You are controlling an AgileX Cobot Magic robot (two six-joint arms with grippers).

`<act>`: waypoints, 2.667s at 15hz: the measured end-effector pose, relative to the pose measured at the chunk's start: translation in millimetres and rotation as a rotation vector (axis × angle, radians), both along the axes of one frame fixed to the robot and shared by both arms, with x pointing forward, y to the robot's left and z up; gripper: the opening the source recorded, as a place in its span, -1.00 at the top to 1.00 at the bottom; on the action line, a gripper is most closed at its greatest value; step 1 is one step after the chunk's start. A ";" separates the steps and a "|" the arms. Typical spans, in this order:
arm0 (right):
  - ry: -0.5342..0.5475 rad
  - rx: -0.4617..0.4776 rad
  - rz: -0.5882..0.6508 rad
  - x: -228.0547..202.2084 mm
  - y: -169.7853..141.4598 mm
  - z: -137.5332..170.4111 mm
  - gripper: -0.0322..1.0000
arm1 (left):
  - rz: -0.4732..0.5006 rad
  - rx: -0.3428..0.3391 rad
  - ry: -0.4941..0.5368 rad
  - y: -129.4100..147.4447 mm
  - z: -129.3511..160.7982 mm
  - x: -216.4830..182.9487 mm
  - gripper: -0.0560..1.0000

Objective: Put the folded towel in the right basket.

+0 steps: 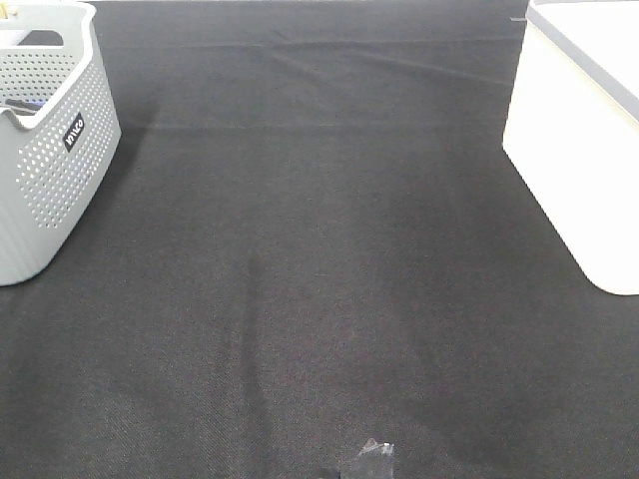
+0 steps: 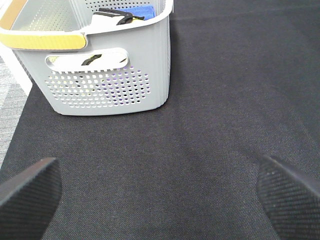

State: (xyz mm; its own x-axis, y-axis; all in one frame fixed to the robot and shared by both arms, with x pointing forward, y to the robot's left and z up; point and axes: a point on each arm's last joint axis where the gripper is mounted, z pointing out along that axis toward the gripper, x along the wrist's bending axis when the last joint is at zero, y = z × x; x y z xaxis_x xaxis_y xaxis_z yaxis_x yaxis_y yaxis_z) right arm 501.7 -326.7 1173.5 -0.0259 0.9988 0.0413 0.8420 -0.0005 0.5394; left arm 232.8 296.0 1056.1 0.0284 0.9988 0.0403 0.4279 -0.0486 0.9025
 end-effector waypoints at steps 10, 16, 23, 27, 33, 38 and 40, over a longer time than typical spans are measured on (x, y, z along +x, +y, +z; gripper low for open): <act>-0.225 0.030 0.000 -217.5 37.6 -79.5 -0.94 | 0.000 0.000 0.000 0.0 0.0 0.0 -0.98; -0.239 0.010 0.078 -238.0 38.4 -112.9 -0.92 | 0.009 0.001 0.000 0.8 0.0 0.0 -0.98; -0.440 -0.048 0.025 -266.6 32.1 -136.0 -0.92 | 0.010 0.002 0.001 0.9 0.0 0.0 -0.98; -0.437 -0.053 -0.022 -266.5 28.7 -136.4 -0.92 | 0.010 0.002 0.001 0.9 0.0 0.0 -0.98; -0.437 -0.051 -0.024 -266.5 28.7 -136.4 -0.92 | 0.010 0.002 0.001 0.9 0.0 0.0 -0.98; -0.437 -0.051 -0.024 -266.5 28.7 -136.4 -0.92 | 0.010 0.002 0.001 0.9 0.0 0.0 -0.98; -0.437 -0.051 -0.024 -266.5 28.7 -136.4 -0.92 | 0.010 0.002 0.001 0.9 0.0 0.0 -0.98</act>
